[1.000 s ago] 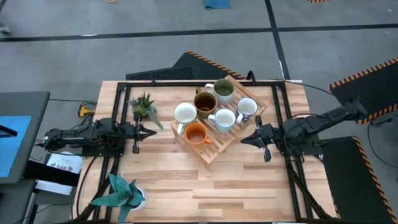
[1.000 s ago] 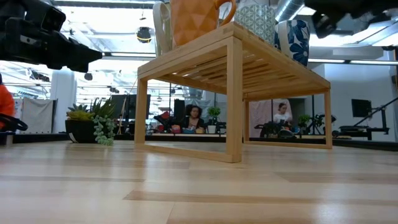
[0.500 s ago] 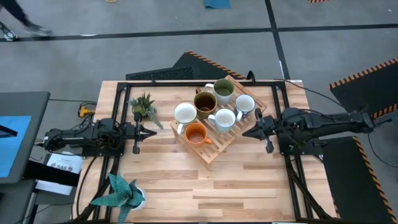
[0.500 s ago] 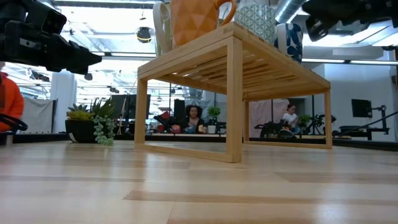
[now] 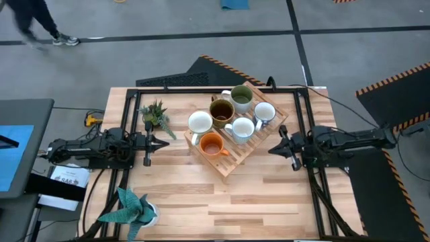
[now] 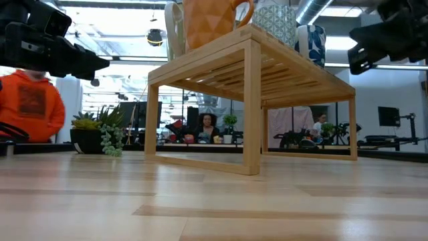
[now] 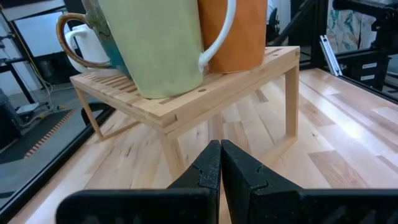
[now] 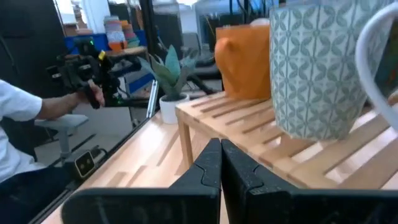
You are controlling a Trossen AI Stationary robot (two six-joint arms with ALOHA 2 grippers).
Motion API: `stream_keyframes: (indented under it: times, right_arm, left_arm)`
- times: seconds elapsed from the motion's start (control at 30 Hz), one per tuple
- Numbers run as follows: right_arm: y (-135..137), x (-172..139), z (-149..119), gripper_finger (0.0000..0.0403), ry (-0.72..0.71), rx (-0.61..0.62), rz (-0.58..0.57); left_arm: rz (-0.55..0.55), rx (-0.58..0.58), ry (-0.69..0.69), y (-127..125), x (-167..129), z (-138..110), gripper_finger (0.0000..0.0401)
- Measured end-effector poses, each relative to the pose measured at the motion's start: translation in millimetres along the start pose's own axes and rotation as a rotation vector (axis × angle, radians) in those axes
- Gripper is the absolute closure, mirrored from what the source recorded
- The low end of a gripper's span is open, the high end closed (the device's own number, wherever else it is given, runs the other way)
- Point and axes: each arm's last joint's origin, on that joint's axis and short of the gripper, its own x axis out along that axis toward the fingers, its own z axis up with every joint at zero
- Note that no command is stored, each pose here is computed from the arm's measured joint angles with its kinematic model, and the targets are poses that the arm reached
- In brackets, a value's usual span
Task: Place coffee mugs
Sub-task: Return to Home Position
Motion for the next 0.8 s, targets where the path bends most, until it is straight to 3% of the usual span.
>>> stream_keyframes:
  times: [0.23, 0.6, 0.8]
  right_arm:
    - [-1, -12, -20, 0.0380, -0.065, -0.013, 0.004]
    - [-5, -12, -29, 0.0380, 0.019, -0.103, -0.182]
    - [-6, -10, -32, 0.0376, 0.053, -0.071, -0.192]
  left_arm:
    - [0.000, 0.000, 0.000, 0, 0, 0, 0.0401]
    - [0.004, 0.000, 0.001, 0, 0, 0, 0.0401]
    - [0.004, 0.000, 0.001, 0, 0, 0, 0.0401]
